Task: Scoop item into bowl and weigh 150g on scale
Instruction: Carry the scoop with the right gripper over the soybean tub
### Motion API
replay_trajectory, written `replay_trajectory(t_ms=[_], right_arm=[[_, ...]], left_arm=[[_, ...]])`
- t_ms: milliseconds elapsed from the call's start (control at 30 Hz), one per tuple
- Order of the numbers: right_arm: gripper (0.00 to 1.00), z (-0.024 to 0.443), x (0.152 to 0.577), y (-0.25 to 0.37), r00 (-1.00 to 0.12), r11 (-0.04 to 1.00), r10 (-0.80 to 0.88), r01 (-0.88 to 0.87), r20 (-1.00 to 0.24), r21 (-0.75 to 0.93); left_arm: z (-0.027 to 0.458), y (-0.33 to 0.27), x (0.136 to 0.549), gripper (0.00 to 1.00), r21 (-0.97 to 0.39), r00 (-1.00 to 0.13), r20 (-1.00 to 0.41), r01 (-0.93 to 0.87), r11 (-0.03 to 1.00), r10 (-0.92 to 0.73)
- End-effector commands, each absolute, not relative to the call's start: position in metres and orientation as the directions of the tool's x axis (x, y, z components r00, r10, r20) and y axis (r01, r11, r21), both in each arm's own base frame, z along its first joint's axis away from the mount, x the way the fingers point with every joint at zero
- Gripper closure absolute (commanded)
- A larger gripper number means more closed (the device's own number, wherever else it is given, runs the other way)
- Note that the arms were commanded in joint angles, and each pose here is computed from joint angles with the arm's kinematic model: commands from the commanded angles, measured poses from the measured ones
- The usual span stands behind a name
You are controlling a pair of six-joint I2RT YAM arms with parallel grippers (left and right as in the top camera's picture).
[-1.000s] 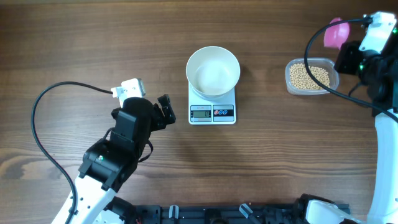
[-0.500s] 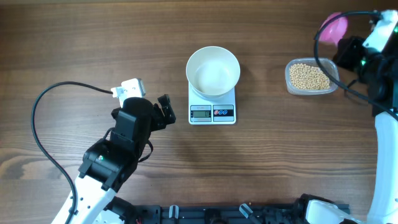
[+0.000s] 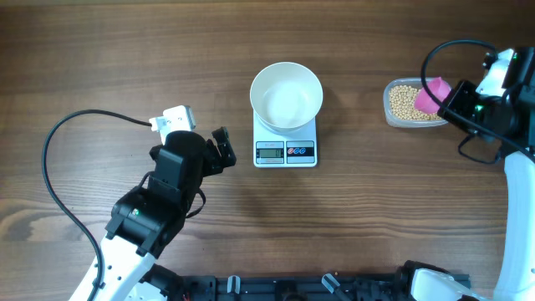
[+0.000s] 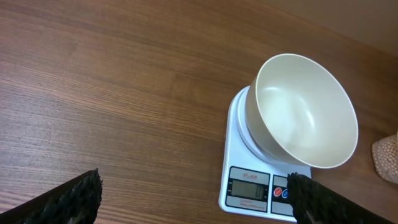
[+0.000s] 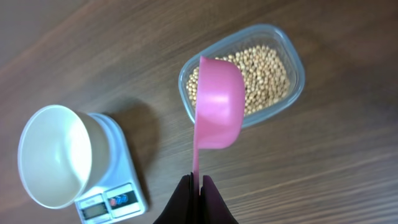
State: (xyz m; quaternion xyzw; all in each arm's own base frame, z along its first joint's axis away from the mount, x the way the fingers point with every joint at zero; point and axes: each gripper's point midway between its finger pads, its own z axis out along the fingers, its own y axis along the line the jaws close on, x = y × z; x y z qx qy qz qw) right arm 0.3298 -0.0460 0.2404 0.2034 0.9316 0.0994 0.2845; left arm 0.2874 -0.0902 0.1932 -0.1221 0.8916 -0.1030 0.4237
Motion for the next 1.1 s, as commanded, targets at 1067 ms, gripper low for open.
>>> replay_trajectory(t_ms=[1067], right_arm=[[0.96,0.247,0.33,-0.033,-0.815,0.988,0.05,-0.043,-0.578,0.147]], left_arm=[[0.161,-0.135,0.235,0.0,-0.358,-0.84,-0.536,0.136,0.924,-0.083]])
